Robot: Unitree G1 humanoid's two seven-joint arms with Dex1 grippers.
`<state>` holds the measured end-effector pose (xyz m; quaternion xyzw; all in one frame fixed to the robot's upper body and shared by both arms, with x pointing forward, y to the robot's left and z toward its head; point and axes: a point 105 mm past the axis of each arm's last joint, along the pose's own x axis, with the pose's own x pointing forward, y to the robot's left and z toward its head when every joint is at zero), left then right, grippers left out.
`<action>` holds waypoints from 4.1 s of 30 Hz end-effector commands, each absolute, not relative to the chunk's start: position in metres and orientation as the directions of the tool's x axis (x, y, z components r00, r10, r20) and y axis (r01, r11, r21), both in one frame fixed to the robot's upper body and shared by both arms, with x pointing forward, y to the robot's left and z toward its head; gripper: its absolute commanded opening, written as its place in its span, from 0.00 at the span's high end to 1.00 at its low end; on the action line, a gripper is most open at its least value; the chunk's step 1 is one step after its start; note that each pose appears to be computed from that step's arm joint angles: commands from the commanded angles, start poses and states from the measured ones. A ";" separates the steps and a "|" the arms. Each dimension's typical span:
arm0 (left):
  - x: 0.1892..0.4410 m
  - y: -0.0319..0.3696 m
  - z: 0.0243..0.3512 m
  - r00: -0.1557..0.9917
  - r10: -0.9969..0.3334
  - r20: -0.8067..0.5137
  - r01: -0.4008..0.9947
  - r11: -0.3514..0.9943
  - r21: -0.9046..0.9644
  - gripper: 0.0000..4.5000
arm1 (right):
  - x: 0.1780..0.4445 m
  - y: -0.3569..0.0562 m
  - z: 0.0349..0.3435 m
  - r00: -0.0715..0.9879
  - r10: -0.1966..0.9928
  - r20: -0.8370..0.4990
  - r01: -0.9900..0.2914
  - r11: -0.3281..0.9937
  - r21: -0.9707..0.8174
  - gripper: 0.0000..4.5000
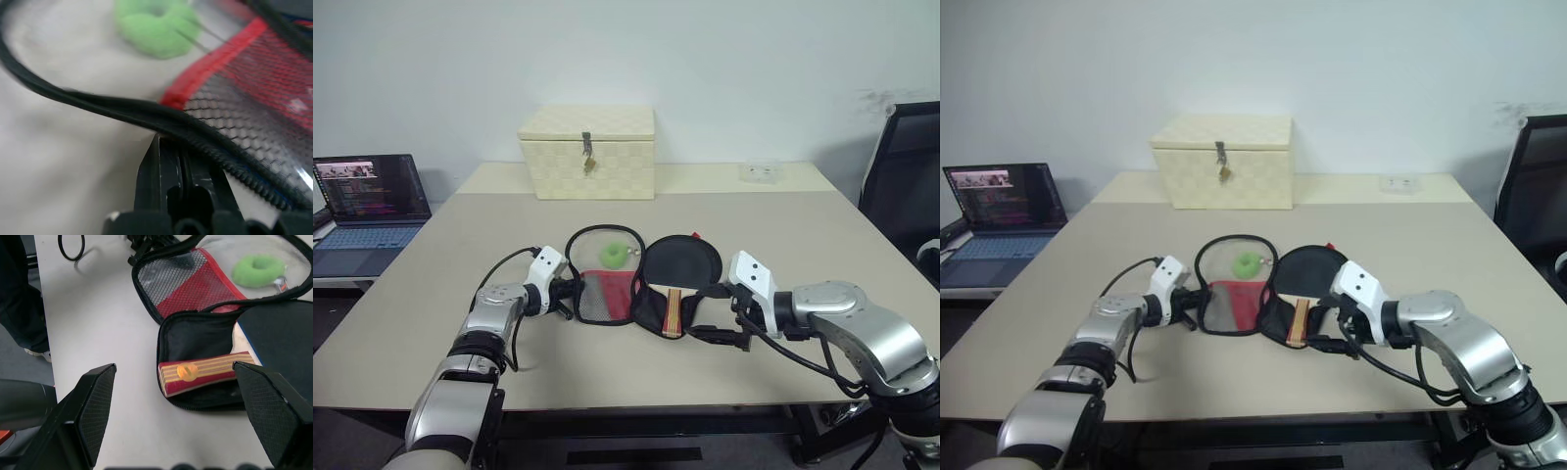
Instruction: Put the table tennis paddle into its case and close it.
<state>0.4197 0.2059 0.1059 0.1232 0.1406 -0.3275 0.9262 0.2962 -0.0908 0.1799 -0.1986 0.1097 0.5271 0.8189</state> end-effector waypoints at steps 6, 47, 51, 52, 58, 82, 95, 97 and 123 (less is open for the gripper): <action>0.433 0.162 0.151 0.703 -0.683 -0.200 0.711 0.680 0.178 0.98 | 0.299 -0.091 0.204 0.450 0.838 -0.309 -0.887 0.377 -0.268 0.07; 0.357 0.171 0.189 0.499 -0.859 -0.117 0.864 0.483 0.138 0.99 | 0.367 -0.116 0.138 0.759 0.524 -0.387 -0.491 0.850 0.188 0.03; 0.357 0.170 0.192 0.506 -0.855 -0.112 0.860 0.490 0.141 0.99 | 0.367 -0.107 0.130 0.740 0.538 -0.404 -0.507 0.840 0.190 0.03; 0.357 0.170 0.192 0.507 -0.855 -0.110 0.860 0.491 0.141 0.99 | 0.367 -0.104 0.128 0.734 0.541 -0.410 -0.512 0.838 0.190 0.03; 0.357 0.166 0.193 0.506 -0.856 -0.101 0.859 0.491 0.143 0.99 | 0.376 -0.086 0.115 0.709 0.559 -0.431 -0.524 0.826 0.208 0.03; 0.351 0.168 0.193 0.513 -0.851 -0.108 0.855 0.496 0.152 1.00 | 0.376 -0.050 0.085 0.637 0.597 -0.488 -0.584 0.787 0.201 0.94; 0.320 0.162 0.180 0.408 -0.903 -0.137 0.913 0.405 0.051 1.00 | 0.361 -0.027 0.115 0.478 0.765 -0.432 -0.780 0.596 0.192 1.00; 0.311 0.160 0.177 0.374 -0.916 -0.148 0.927 0.374 0.028 1.00 | 0.355 -0.028 0.116 0.450 0.777 -0.440 -0.802 0.569 0.185 1.00; 0.287 0.152 0.163 0.276 -0.943 -0.186 0.956 0.289 -0.046 1.00 | 0.303 -0.057 0.117 0.330 0.800 -0.502 -0.867 0.467 0.174 1.00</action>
